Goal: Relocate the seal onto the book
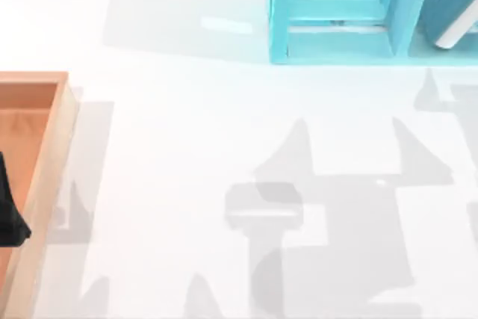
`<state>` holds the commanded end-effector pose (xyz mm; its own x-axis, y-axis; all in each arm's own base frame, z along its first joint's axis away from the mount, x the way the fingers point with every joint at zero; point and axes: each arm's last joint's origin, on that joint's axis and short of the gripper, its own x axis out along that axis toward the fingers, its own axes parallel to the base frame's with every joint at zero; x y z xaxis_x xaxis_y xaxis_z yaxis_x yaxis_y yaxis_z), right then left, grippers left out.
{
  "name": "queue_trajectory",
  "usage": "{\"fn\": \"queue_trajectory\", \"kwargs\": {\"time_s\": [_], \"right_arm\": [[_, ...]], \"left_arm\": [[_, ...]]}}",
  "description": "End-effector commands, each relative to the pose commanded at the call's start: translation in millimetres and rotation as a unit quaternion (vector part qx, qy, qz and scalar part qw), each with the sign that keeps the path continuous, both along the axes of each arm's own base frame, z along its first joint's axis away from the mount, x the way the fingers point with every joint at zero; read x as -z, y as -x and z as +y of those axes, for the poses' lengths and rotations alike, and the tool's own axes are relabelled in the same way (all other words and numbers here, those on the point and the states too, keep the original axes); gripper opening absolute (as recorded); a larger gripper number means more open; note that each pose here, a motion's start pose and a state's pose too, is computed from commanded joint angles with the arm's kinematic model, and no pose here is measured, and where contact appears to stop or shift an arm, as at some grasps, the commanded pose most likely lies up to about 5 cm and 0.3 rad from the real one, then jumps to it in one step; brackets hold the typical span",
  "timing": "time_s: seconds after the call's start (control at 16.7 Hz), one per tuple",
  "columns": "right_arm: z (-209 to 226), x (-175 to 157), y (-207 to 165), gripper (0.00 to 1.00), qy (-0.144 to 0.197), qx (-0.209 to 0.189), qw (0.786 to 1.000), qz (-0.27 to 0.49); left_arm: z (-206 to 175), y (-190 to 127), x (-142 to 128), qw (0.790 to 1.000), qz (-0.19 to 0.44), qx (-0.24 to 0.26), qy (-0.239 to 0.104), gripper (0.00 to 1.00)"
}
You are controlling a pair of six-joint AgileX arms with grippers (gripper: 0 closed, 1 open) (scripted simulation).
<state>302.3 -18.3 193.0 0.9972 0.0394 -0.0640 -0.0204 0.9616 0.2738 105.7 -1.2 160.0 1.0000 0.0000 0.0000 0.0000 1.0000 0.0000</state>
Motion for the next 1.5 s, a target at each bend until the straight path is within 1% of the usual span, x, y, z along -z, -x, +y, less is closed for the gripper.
{"fn": "queue_trajectory", "kwargs": {"time_s": [0.24, 0.42, 0.54, 1.02, 1.2, 1.5], "right_arm": [[-7.6, 54.3, -48.4, 1.00, -0.033, -0.003, 0.999, 0.021], [-11.2, 86.6, -66.5, 1.00, -0.050, -0.004, 0.998, 0.027], [-12.5, 98.3, -71.9, 1.00, -0.056, -0.005, 0.998, 0.028], [-11.0, 102.4, -75.8, 1.00, -0.057, -0.007, 0.998, 0.030], [-11.3, 104.9, -97.0, 1.00, -0.058, -0.005, 0.998, 0.028], [-9.1, 110.8, -148.0, 1.00, -0.058, -0.005, 0.998, 0.028]], "left_arm": [[0.0, 0.0, 0.0, 1.000, 0.000, 0.000, 0.000, 1.00], [0.0, 0.0, 0.0, 1.000, 0.000, 0.000, 0.000, 1.00], [0.0, 0.0, 0.0, 1.000, 0.000, 0.000, 0.000, 1.00], [0.0, 0.0, 0.0, 1.000, 0.000, 0.000, 0.000, 1.00], [0.0, 0.0, 0.0, 1.000, 0.000, 0.000, 0.000, 1.00], [0.0, 0.0, 0.0, 1.000, 0.000, 0.000, 0.000, 1.00]]}}
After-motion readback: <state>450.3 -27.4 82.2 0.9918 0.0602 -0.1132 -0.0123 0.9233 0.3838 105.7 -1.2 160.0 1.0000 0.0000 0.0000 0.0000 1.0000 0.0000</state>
